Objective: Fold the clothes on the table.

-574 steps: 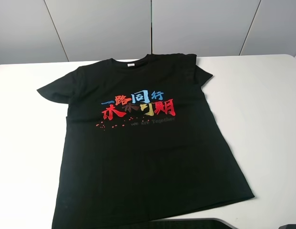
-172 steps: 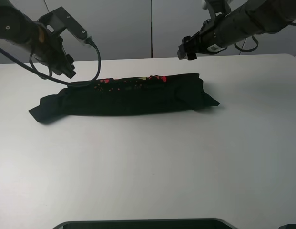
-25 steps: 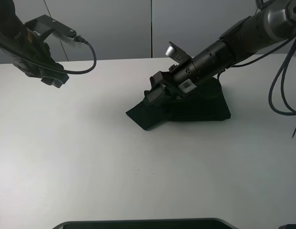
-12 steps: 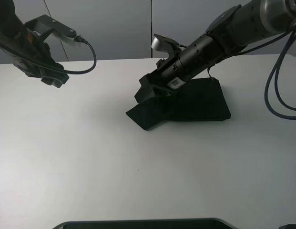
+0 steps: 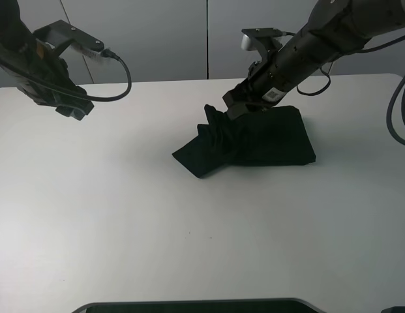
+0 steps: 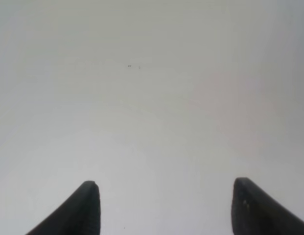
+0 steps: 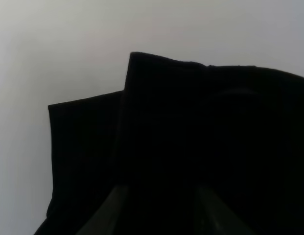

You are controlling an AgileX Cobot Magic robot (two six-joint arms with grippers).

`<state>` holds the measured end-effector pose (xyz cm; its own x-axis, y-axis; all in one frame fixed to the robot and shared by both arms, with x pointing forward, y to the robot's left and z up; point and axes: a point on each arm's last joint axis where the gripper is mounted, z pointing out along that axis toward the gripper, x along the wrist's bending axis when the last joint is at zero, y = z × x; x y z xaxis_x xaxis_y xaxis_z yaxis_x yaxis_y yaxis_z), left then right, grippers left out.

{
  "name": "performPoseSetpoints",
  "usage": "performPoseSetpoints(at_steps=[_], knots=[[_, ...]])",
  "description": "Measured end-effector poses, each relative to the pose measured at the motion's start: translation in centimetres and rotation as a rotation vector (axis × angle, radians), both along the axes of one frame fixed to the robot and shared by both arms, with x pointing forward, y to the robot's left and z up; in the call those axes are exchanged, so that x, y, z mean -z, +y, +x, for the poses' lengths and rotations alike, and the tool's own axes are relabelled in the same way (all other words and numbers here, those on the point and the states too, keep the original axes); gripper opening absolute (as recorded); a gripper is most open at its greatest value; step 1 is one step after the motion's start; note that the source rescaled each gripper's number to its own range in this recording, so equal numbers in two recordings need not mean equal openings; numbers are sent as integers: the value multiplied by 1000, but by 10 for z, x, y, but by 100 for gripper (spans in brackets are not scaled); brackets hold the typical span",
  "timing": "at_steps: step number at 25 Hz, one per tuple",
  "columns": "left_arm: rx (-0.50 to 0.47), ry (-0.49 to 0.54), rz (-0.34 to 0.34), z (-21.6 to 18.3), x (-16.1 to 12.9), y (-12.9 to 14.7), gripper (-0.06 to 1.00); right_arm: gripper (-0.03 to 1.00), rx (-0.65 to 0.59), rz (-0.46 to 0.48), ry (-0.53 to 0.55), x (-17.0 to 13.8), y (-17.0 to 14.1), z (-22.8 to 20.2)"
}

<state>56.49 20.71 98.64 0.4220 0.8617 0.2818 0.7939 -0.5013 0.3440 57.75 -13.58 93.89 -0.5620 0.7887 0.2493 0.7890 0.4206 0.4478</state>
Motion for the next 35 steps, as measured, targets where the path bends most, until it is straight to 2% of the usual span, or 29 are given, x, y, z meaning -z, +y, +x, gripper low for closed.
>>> performPoseSetpoints(at_steps=[5, 12, 20, 26, 28, 31, 33, 35], knots=[[-2, -56, -19, -6, -21, 2, 74, 35, 21, -4, 40, 17, 1, 3], [-1, -209, -69, -28, -74, 10, 74, 35, 43, 45, 125, 38, 7, 2], [13, -404, -122, -65, -134, 24, 74, 35, -60, 38, 145, 52, 46, -18], [25, -600, -181, -107, -181, 39, 74, 35, -65, 41, 138, 53, 53, -21], [32, -683, -208, -126, -198, 45, 74, 35, -71, 49, 127, 46, 53, -21], [34, -784, -238, -153, -218, 54, 74, 35, -93, 80, 70, 19, 53, -23], [36, -844, -254, -171, -228, 61, 74, 37, -110, 106, -7, -11, 52, -26], [45, -893, -255, -186, -236, 66, 74, 44, -131, 126, -96, -44, 48, -32]])
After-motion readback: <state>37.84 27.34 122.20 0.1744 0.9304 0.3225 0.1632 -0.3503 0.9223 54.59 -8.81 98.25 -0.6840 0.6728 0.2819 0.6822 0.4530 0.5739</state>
